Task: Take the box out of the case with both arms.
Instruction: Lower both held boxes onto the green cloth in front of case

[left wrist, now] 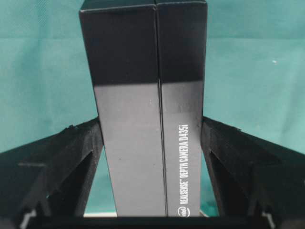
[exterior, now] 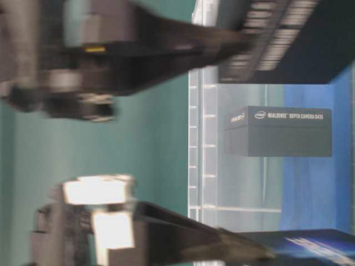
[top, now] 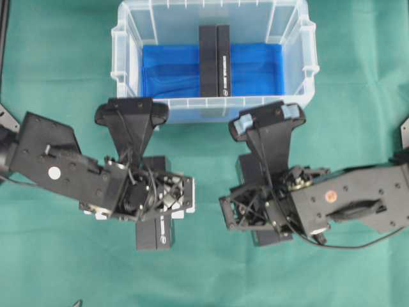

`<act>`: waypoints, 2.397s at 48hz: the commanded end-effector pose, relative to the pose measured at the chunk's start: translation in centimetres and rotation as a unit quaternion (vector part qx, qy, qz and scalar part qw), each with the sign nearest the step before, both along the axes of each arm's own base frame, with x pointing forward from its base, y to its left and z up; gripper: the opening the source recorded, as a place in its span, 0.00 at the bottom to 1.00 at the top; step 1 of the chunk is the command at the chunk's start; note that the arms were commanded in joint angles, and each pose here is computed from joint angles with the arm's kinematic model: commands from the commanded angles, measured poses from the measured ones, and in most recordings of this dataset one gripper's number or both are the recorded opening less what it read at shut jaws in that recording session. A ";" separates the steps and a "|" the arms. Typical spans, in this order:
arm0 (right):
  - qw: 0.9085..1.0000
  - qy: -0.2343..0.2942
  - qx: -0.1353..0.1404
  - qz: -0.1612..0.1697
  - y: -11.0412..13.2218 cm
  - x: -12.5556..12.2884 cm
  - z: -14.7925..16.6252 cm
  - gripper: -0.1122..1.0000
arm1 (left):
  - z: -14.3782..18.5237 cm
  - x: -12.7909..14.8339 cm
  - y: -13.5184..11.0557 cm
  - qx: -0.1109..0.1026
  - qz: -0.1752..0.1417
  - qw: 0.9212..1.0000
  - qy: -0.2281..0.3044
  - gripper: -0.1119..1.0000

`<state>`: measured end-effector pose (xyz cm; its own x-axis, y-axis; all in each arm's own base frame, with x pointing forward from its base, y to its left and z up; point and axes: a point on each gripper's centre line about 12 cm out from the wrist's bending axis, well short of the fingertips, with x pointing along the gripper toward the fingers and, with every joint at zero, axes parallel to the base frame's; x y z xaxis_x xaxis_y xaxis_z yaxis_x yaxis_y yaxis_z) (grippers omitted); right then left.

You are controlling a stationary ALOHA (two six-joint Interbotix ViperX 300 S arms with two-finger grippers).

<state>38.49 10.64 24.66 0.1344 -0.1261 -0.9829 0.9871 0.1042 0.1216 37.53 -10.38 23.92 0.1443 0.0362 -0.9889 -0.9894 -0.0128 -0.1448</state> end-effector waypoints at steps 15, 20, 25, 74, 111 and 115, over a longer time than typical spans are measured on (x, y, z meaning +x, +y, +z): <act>0.999 -0.042 0.014 0.005 -0.4 -0.4 -2.7 0.69 | -3.2 0.8 -0.6 -0.016 -0.014 0.999 -0.045 0.66; 0.999 -0.045 0.005 0.010 -0.6 -0.5 -2.7 0.69 | -3.5 0.6 -0.5 -0.015 -0.014 0.999 -0.044 0.66; 0.999 -0.049 -0.001 0.009 -1.0 -0.4 -2.6 0.69 | -3.6 0.5 -0.4 -0.016 -0.014 0.999 -0.047 0.66; 0.998 -0.015 -0.006 -0.062 -1.0 -1.5 -2.5 0.96 | -3.4 1.2 0.1 -0.014 -0.047 0.997 -0.054 0.87; 0.998 -0.053 0.004 -0.044 -1.6 -2.3 3.0 0.93 | 2.5 2.4 1.5 -0.010 -0.022 0.999 -0.039 0.86; 0.998 -0.053 0.001 -0.044 -2.0 -2.7 4.6 0.93 | 4.2 2.5 1.8 -0.008 -0.024 0.999 -0.040 0.86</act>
<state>36.15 9.14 26.25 0.1752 -0.1498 -0.9731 0.9845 0.0282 0.1729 39.94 -8.98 24.93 0.1727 0.0176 -0.9848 -0.9844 0.0371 -0.1720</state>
